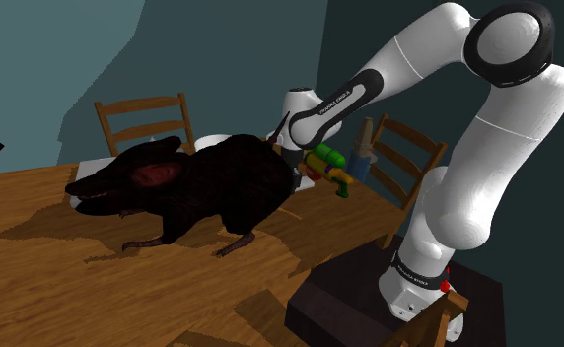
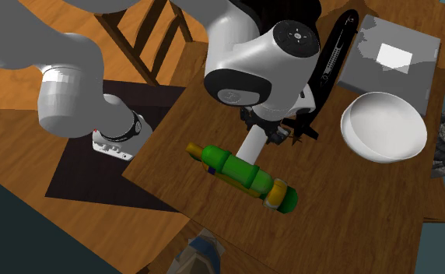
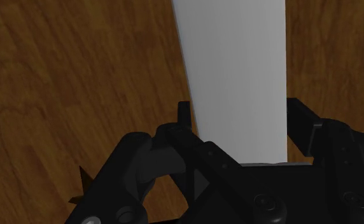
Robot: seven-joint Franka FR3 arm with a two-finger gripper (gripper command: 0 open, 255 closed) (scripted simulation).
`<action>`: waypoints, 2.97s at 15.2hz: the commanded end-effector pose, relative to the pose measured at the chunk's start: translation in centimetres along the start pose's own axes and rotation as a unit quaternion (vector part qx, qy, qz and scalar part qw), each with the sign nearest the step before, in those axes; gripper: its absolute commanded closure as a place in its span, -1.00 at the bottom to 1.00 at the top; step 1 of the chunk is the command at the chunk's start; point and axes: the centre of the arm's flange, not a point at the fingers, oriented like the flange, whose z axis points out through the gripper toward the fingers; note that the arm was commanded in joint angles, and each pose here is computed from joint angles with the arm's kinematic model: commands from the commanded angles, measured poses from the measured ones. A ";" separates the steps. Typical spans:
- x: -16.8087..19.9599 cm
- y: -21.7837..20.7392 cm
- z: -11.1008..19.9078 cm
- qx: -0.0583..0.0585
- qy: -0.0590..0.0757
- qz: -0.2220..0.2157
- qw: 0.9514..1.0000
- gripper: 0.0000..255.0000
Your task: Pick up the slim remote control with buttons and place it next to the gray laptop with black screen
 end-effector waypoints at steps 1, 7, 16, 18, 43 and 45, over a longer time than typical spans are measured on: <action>0.0 0.0 0.1 0.001 0.000 0.000 1.000 1.00; 0.0 0.0 -1.0 0.001 0.000 0.000 1.000 1.00; 0.0 0.1 -5.7 0.001 0.000 0.000 1.000 1.00; 0.0 0.1 -6.8 0.001 0.000 0.000 1.000 1.00; 22.1 -3.7 -10.7 0.001 0.000 0.000 1.000 1.00; 24.7 -4.2 -10.7 0.001 0.000 0.000 1.000 1.00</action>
